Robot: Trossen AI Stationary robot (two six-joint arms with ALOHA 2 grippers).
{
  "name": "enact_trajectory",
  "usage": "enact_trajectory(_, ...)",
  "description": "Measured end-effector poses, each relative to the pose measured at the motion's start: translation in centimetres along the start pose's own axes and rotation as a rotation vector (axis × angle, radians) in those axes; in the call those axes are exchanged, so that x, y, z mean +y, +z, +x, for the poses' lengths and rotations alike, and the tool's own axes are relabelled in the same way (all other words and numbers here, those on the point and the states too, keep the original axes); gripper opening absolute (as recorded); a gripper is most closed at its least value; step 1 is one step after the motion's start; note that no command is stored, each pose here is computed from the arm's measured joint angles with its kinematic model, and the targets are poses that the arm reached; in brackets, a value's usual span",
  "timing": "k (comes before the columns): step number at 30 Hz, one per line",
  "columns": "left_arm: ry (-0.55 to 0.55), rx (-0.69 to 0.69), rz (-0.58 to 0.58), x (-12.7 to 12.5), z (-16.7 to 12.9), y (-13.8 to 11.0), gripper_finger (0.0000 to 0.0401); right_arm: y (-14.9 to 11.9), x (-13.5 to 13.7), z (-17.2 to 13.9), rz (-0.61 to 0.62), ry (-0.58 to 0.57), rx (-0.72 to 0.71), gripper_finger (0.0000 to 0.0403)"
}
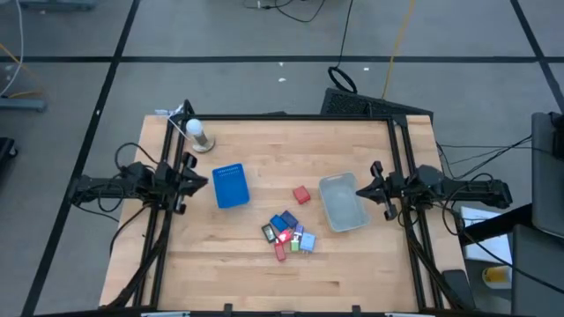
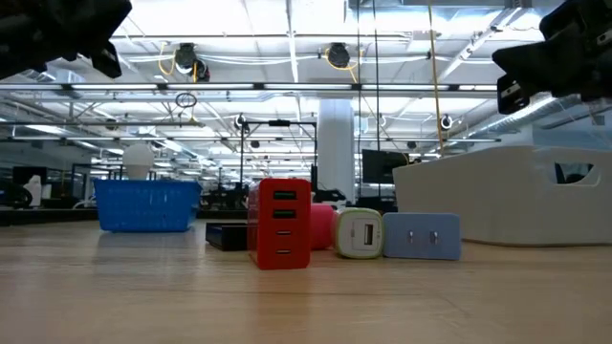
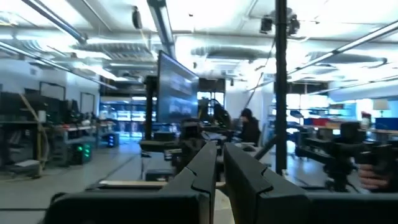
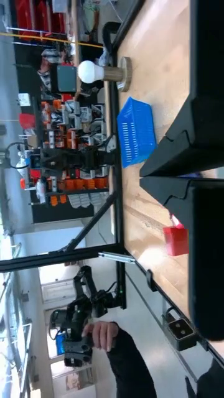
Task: Pick & Place Office items
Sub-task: Put the red charger adapter into the grey bin
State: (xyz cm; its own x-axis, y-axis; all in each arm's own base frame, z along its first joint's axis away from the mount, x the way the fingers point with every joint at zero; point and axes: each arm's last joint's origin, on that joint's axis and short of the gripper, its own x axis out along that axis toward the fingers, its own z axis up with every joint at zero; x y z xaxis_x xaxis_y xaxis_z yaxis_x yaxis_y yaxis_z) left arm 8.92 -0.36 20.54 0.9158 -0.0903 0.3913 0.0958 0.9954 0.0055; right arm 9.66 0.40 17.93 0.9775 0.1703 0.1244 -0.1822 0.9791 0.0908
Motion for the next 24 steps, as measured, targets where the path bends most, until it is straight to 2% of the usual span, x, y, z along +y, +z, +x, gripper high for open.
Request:
enact_trajectory(6, 0.014, 0.001, 0.068, 0.0, 0.0, 0.0, 0.0031, 0.8, 0.0, 0.0, -0.017, -0.018, -0.084, 0.0000)
enact_trajectory(12, 0.234, 0.053, -0.071, 0.7, -0.1, -0.6, 0.0031, 0.8, 0.0, 0.0, 0.018, -0.017, -0.081, 0.0000)
enact_trajectory(15, 0.211, 0.092, -0.058, 0.7, 0.1, -1.0, 0.0031, 0.9, 0.0, 0.0, -0.008, -0.022, -0.091, 0.0000)
enact_trajectory(19, 0.200, 0.143, -0.048, 0.7, 0.6, -1.6, 0.0030, 1.1, -0.1, 0.0, -0.015, -0.077, -0.121, 0.0000)
enact_trajectory(24, 0.285, 0.179, 0.038, 1.1, 1.6, -2.2, 0.0030, 1.0, -0.6, 0.3, -0.059, -0.202, -0.110, 0.0000)
